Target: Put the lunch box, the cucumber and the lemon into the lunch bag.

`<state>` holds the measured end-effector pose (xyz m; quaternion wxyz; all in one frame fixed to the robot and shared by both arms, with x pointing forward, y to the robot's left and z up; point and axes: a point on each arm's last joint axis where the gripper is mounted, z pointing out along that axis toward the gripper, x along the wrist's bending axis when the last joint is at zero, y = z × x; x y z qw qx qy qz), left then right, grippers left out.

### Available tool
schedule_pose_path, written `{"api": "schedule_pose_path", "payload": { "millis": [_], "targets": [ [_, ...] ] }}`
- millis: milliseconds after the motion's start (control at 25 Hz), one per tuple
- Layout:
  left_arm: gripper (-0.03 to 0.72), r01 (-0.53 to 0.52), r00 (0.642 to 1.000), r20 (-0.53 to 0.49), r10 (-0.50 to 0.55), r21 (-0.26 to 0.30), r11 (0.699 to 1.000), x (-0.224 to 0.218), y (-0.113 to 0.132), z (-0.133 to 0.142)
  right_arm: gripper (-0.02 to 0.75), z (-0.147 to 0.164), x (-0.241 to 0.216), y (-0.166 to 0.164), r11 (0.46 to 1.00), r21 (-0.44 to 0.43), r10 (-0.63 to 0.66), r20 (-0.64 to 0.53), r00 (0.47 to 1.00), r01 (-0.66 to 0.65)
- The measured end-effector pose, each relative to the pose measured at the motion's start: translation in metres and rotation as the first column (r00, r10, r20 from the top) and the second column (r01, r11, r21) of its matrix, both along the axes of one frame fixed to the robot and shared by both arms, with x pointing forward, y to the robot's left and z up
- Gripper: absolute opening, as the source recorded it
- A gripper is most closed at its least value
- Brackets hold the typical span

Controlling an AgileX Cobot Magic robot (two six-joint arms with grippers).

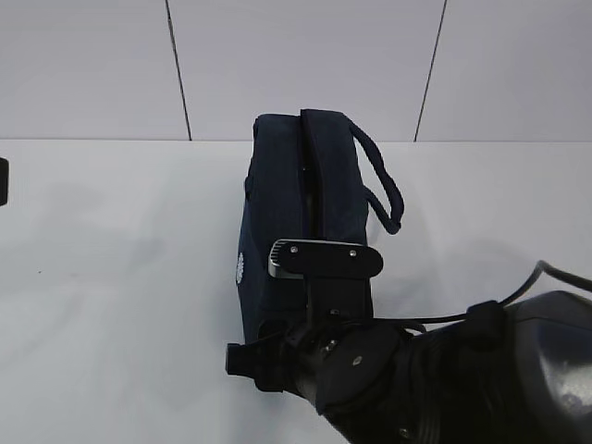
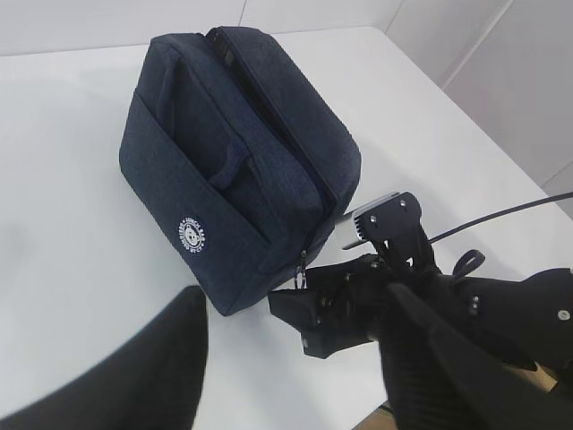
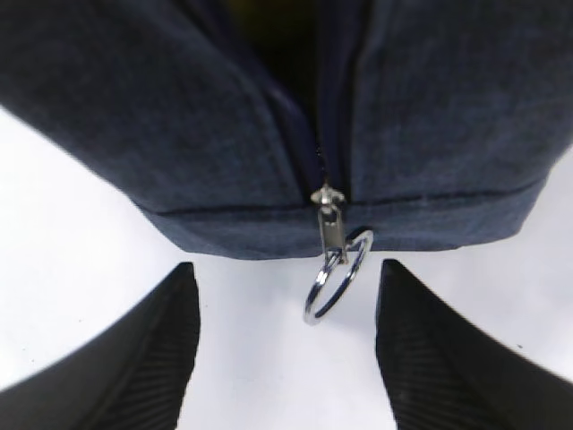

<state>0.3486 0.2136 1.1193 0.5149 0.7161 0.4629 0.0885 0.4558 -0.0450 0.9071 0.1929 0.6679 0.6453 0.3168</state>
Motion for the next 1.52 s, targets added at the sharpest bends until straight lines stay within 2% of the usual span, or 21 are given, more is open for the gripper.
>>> {"api": "schedule_pose_path", "payload": {
  "millis": [720, 1520],
  "targets": [
    [0.428, 0.003, 1.000, -0.007, -0.003, 0.004, 1.000, -0.0004, -0.0001, -0.0014, 0.477, -0.0080, 0.0001, -0.0009, 0.999, -0.008, -0.031, -0.018, 0.999, 0.031],
    [0.428, 0.003, 1.000, -0.007, -0.003, 0.004, 1.000, -0.0004, -0.0001, -0.0014, 0.475, -0.0048, 0.0043, -0.0077, 0.994, -0.045, -0.097, 0.040, 0.994, 0.099]
  ]
}}
